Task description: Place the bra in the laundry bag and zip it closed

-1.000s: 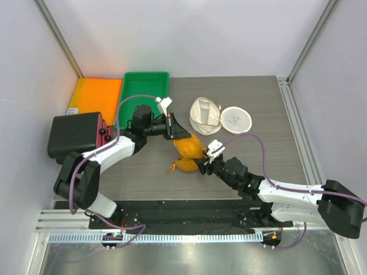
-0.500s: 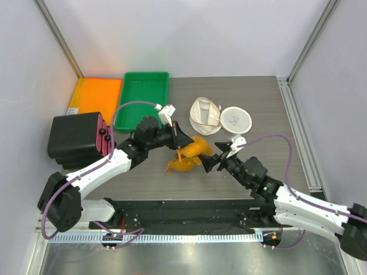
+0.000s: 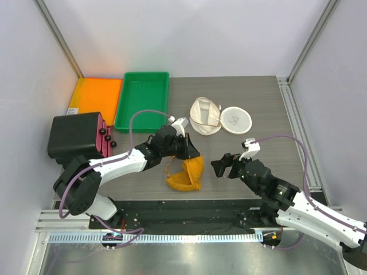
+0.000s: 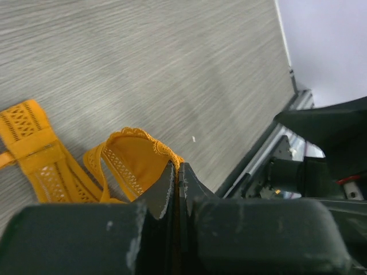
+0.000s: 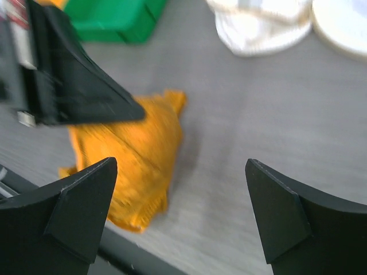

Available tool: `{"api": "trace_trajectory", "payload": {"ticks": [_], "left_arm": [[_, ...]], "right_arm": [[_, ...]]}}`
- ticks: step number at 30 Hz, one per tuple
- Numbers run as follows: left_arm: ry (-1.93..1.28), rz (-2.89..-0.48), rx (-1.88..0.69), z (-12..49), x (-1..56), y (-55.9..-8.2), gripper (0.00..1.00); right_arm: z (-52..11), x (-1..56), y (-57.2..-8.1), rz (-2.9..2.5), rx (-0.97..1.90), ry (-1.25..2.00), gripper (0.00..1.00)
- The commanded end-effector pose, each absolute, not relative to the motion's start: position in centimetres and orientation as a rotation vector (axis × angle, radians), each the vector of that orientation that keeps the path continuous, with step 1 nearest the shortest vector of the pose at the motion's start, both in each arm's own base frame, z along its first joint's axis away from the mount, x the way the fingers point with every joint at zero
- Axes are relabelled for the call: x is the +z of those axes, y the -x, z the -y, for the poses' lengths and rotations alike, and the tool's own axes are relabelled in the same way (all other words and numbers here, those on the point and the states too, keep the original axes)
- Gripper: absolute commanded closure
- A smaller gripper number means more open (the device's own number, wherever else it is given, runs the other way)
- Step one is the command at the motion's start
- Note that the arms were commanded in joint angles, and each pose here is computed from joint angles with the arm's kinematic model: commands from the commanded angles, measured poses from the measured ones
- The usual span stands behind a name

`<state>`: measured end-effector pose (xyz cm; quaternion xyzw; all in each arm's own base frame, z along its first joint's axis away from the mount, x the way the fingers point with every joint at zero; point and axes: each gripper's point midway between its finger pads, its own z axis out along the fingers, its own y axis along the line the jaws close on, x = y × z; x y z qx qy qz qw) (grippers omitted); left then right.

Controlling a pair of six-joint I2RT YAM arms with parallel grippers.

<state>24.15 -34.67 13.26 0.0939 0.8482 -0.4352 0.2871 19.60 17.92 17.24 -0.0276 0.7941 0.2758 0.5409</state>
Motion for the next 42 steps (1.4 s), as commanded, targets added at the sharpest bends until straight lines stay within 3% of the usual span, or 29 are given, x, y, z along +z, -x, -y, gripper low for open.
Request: {"api": "trace_trajectory", "payload": {"ticks": [1, 8, 13, 19, 22, 23, 27, 28, 29, 37, 42], "left_arm": [[-0.226, -2.229, -1.039, 33.2, 14.0, -25.0, 1.00], [-0.113, -2.297, -1.007, 29.5, 11.5, -22.1, 1.00], [-0.031, -2.343, -0.945, 27.3, 9.6, -20.8, 0.96], [0.019, -2.395, -0.766, 24.3, 8.0, -20.6, 0.91], [-0.001, -2.401, -0.765, 24.0, 8.3, -20.1, 0.70], [-0.006, -2.403, -0.760, 23.8, 8.4, -20.0, 0.55], [-0.029, -2.375, -0.707, 22.7, 10.6, -20.0, 0.32], [-0.020, -2.403, -0.640, 21.4, 10.5, -19.6, 0.11], [0.007, -2.405, -0.618, 20.8, 10.9, -19.4, 0.01], [0.253, -2.457, -0.505, 16.5, 11.8, -17.2, 0.00], [0.315, -2.485, -0.620, 17.7, 10.2, -16.2, 0.00]], "right_arm": [[-18.6, 14.3, -18.7, -2.035, 0.676, 0.012, 0.01], [-21.7, 12.0, -18.7, -2.164, 0.675, 0.155, 0.00], [-26.8, 11.7, -17.5, -2.189, 0.936, 0.242, 0.00], [-30.3, 10.9, -17.6, -2.237, 1.000, 0.312, 0.00], [-31.5, 11.1, -17.8, -2.235, 1.021, 0.331, 0.00], [-31.7, 11.1, -17.7, -2.234, 1.030, 0.336, 0.00], [-32.1, 10.9, -17.9, -2.240, 1.030, 0.343, 0.00], [-32.1, 10.8, -17.8, -2.244, 1.028, 0.344, 0.00], [-32.1, 10.8, -17.9, -2.242, 1.029, 0.341, 0.00], [-30.9, 10.5, -19.2, -2.247, 0.923, 0.263, 0.00], [-29.2, 9.3, -21.6, -2.310, 0.872, 0.107, 0.00]]}}
